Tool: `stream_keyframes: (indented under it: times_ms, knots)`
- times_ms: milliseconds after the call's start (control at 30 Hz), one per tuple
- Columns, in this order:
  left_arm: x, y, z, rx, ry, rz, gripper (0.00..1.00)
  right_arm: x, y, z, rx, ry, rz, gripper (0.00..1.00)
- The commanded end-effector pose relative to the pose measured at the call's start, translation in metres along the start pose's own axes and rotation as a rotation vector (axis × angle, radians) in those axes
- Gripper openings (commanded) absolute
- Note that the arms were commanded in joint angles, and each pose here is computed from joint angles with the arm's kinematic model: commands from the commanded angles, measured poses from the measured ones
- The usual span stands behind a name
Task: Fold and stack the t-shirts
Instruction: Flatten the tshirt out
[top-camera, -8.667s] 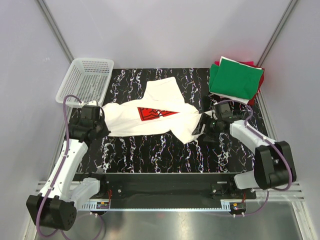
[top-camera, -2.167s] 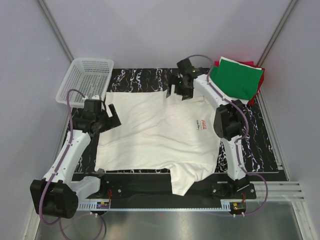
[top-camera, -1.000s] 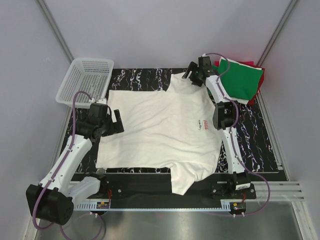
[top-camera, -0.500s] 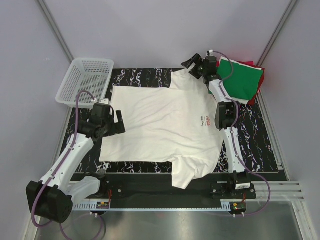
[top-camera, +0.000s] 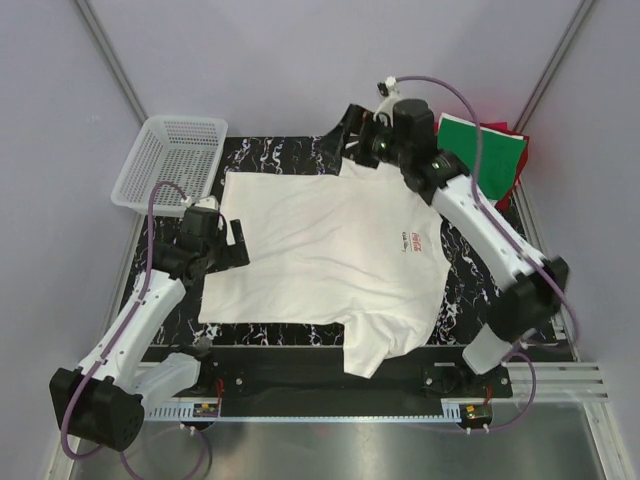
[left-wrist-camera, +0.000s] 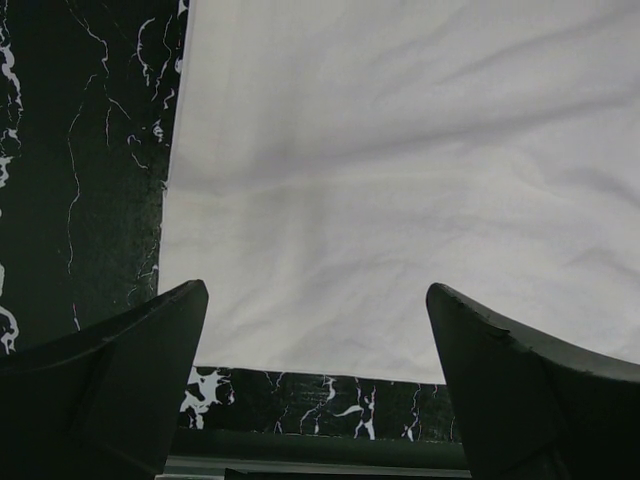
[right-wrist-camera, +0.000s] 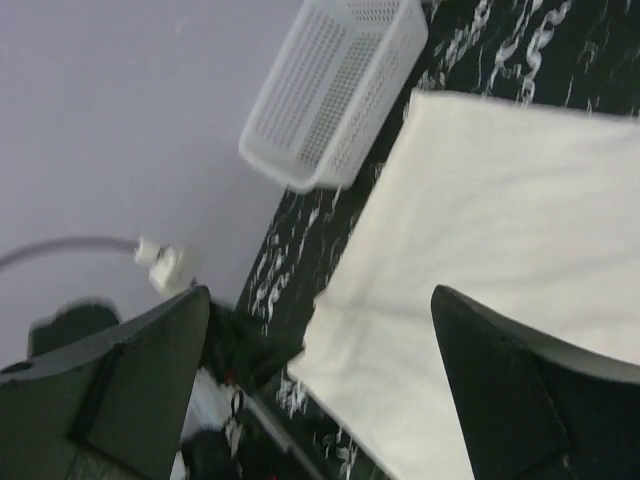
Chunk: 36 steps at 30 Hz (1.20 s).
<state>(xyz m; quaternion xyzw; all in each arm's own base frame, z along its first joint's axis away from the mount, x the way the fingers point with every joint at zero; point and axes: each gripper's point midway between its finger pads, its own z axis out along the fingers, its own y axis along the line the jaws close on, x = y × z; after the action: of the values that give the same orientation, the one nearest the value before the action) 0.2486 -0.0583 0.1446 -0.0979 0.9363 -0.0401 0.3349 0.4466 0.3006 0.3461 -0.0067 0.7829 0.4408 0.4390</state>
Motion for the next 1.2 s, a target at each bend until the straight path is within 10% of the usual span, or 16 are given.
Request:
stream_keyframes:
  times_ms: [0,333,833,1167]
  knots:
    - [-0.007,-0.005,-0.002,0.013,-0.035,-0.005,0.98,0.112,-0.068,-0.076,0.398,0.189,0.104,1.00]
    - [-0.004,-0.007,0.000,0.016,-0.023,0.000,0.99,0.280,-0.152,-0.231,0.738,0.275,0.371,1.00]
    - [-0.001,-0.004,0.001,-0.008,-0.013,0.010,0.99,0.299,-0.228,-0.132,0.888,0.506,0.246,0.98]
    - [-0.002,-0.004,0.000,-0.011,-0.015,0.013,0.99,0.239,-0.242,-0.073,0.864,0.567,0.114,1.00]
